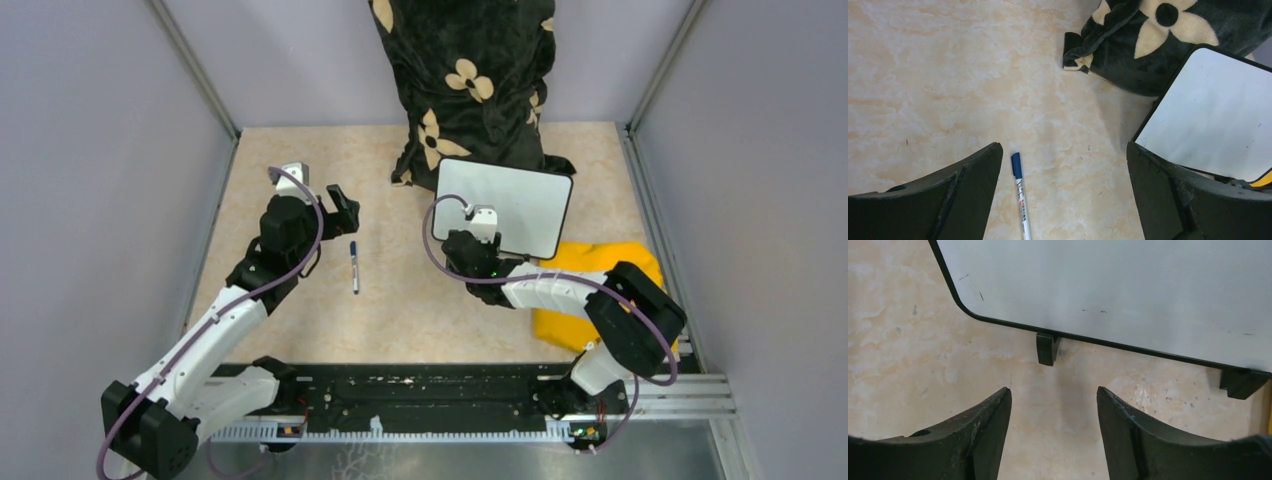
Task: Write a sentence on the whiteboard
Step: Move the whiteboard to the center of the board.
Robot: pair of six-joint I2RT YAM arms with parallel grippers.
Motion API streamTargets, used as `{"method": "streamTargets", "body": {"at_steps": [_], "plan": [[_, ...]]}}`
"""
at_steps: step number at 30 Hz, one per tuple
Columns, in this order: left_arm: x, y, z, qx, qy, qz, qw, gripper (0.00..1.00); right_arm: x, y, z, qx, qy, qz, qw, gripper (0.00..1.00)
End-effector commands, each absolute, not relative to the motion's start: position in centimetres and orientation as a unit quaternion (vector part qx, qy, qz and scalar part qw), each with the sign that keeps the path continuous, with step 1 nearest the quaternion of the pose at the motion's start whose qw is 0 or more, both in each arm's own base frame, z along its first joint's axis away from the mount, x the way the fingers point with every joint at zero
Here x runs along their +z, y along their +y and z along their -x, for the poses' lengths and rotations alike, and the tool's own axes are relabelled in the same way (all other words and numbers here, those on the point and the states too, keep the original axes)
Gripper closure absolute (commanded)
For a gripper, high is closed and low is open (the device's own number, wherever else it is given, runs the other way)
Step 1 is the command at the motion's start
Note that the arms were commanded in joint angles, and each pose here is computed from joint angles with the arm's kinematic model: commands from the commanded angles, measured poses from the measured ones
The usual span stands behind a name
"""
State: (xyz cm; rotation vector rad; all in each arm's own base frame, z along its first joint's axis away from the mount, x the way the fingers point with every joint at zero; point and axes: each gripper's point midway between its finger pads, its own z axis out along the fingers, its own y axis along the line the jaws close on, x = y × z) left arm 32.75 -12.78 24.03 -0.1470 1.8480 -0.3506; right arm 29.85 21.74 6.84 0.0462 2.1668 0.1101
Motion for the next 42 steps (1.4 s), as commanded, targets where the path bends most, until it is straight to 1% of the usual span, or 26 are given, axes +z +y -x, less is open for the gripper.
{"method": "streamTargets", "body": {"at_steps": [1, 12, 24, 30, 39, 42], "plan": [[25.4, -12.8, -32.4, -0.165, 0.781, 0.074, 0.598, 0.01, 8.9, 23.7, -32.1, 0.058, 0.864, -0.059, 0.497, 0.38], [25.5, -13.0, -32.2, -0.171, 0.78, 0.073, 0.597, 0.01, 6.6, 23.7, -33.8, 0.028, 0.876, -0.067, 0.477, 0.42], [25.3, -13.1, -32.3, -0.174, 0.782, 0.072, 0.594, 0.01, 5.3, 23.4, -35.2, 0.011, 0.88, -0.076, 0.47, 0.57], [25.0, -13.3, -32.4, -0.175, 0.785, 0.071, 0.59, 0.01, 4.6, 23.2, -35.4, -0.006, 0.885, -0.07, 0.461, 0.61], [24.9, -13.4, -32.4, -0.176, 0.786, 0.07, 0.588, 0.01, 4.0, 23.2, -35.6, -0.014, 0.888, -0.066, 0.456, 0.7], [24.8, -13.4, -32.4, -0.176, 0.787, 0.07, 0.587, 0.01, 3.9, 23.1, -35.5, -0.012, 0.888, -0.067, 0.454, 0.77]]}}
